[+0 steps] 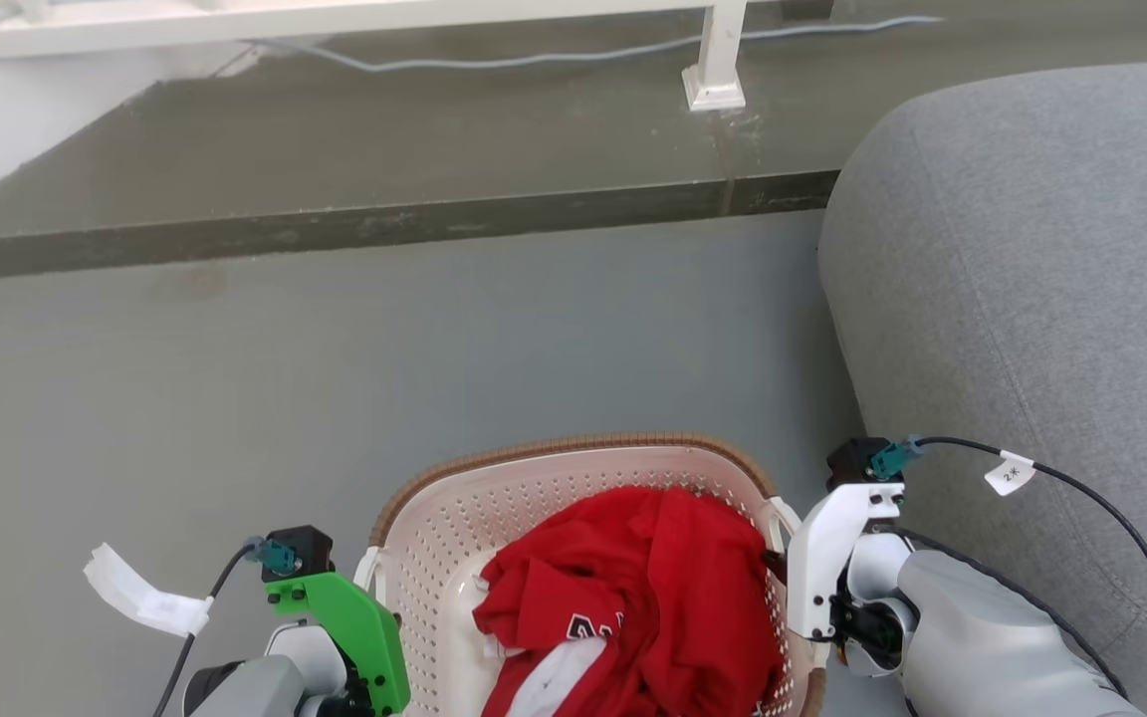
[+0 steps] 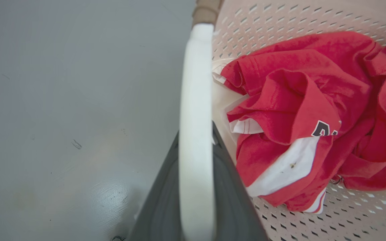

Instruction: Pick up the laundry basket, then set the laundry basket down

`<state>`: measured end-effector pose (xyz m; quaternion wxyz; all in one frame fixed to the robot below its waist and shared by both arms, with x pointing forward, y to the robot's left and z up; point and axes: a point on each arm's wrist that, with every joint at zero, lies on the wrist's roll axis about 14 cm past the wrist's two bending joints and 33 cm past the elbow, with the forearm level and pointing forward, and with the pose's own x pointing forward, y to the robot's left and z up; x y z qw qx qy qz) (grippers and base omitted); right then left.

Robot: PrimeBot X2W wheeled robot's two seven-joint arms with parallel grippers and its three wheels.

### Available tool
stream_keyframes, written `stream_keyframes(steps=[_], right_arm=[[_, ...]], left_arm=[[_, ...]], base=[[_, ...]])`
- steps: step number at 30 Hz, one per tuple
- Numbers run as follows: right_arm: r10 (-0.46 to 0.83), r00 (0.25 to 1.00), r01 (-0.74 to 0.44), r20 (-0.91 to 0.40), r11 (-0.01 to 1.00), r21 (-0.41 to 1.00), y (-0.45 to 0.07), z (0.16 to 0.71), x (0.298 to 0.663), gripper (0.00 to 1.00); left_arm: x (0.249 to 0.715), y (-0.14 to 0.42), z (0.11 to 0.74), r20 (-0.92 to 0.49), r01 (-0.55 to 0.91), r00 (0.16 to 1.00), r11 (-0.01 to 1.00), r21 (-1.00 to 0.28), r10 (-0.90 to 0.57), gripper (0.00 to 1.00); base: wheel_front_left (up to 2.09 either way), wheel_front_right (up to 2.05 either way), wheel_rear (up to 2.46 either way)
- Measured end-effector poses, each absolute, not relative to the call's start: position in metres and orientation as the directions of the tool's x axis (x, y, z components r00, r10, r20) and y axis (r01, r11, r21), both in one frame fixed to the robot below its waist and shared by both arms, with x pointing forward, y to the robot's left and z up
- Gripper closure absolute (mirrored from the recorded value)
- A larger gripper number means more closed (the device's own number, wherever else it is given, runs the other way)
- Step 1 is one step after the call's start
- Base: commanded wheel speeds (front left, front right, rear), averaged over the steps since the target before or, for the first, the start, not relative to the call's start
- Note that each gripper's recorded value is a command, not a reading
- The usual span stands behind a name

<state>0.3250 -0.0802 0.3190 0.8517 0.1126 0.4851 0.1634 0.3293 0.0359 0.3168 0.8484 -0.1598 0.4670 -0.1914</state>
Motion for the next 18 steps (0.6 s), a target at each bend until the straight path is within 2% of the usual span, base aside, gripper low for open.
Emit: stream_keyframes(steps=[18], right_arm=[[0.389, 0.456, -0.159, -0.800, 0.921, 0.357, -0.0811, 0.3165, 0.3207, 1.00]], left_arm=[[0.3263, 0.0346, 0.3143, -0.742, 0.170, 0.466, 0.872, -0.460, -0.482, 1.00]], base=[[0.00, 0.00, 0.00]])
